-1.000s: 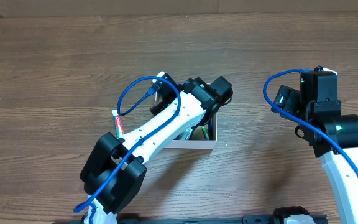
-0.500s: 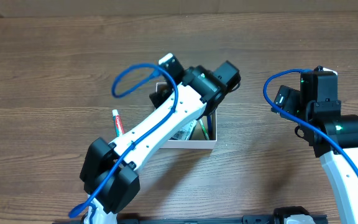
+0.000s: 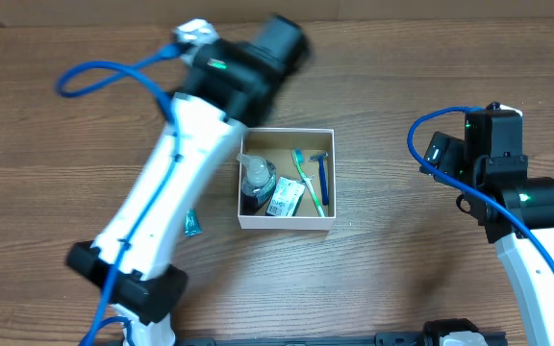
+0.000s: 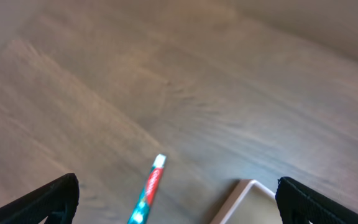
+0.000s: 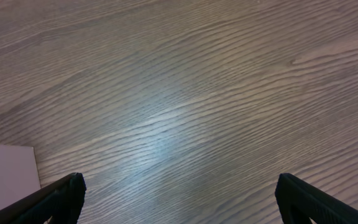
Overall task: Pack container
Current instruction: 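Raise the left gripper out of the box and back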
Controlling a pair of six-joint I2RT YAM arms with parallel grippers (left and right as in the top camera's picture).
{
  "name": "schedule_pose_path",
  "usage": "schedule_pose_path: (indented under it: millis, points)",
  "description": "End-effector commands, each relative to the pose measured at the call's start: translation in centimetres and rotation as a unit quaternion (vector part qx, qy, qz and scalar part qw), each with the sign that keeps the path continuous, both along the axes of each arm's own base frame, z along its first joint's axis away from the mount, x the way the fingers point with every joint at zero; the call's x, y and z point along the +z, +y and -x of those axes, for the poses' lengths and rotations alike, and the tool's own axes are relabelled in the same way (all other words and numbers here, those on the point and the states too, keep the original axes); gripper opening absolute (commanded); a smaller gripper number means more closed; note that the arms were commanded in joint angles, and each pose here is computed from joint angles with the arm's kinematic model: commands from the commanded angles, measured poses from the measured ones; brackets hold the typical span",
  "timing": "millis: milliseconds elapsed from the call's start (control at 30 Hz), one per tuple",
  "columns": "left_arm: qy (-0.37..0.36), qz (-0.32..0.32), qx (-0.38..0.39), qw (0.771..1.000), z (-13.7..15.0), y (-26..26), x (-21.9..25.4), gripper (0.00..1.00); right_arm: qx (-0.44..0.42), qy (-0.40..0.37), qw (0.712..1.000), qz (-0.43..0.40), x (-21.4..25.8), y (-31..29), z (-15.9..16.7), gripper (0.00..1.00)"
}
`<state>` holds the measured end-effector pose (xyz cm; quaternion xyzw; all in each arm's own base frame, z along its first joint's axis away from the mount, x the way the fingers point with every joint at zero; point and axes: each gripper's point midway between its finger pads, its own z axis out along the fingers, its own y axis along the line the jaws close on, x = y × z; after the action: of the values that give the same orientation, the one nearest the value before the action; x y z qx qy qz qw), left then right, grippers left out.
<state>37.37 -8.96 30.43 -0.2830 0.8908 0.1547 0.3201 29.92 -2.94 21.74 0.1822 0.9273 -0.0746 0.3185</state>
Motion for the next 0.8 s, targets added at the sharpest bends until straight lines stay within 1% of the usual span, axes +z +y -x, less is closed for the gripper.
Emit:
schedule_pose_path:
  millis: [0, 100, 167, 333, 500, 600, 767]
  points:
    - [0.074, 0.058, -0.082, 0.992, 0.8, 2.4, 0.4, 1.0, -0.008, -0.015, 1.0, 0.002, 0.9, -0.3, -0.3, 1.0]
    - [0.114, 0.065, -0.132, 0.982, 0.7, 4.2, -0.1, 1.0, -0.008, -0.015, 1.0, 0.002, 0.9, -0.3, -0.3, 1.0]
    - [0.131, 0.082, -0.164, 0.974, 0.4, 5.2, -0.5, 1.0, -0.008, -0.015, 1.0, 0.002, 0.9, -0.3, -0.3, 1.0]
    - [0.144, 0.124, -0.244, 0.951, -0.4, 4.5, -1.6, 1.0, -0.008, -0.014, 1.0, 0.002, 0.9, -0.3, -0.3, 1.0]
    - [0.127, 0.122, -0.254, 0.951, -2.2, 4.1, -2.6, 1.0, -0.008, -0.014, 1.0, 0.002, 0.9, -0.3, -0.3, 1.0]
    - [0.131, 0.124, -0.254, 0.95, -3.2, 3.9, -4.8, 1.0, -0.008, -0.014, 1.0, 0.002, 0.9, -0.3, -0.3, 1.0]
    - [0.122, 0.129, -0.262, 0.949, -4.6, 3.6, -6.8, 1.0, -0.008, -0.014, 1.0, 0.002, 0.9, -0.3, -0.3, 1.0]
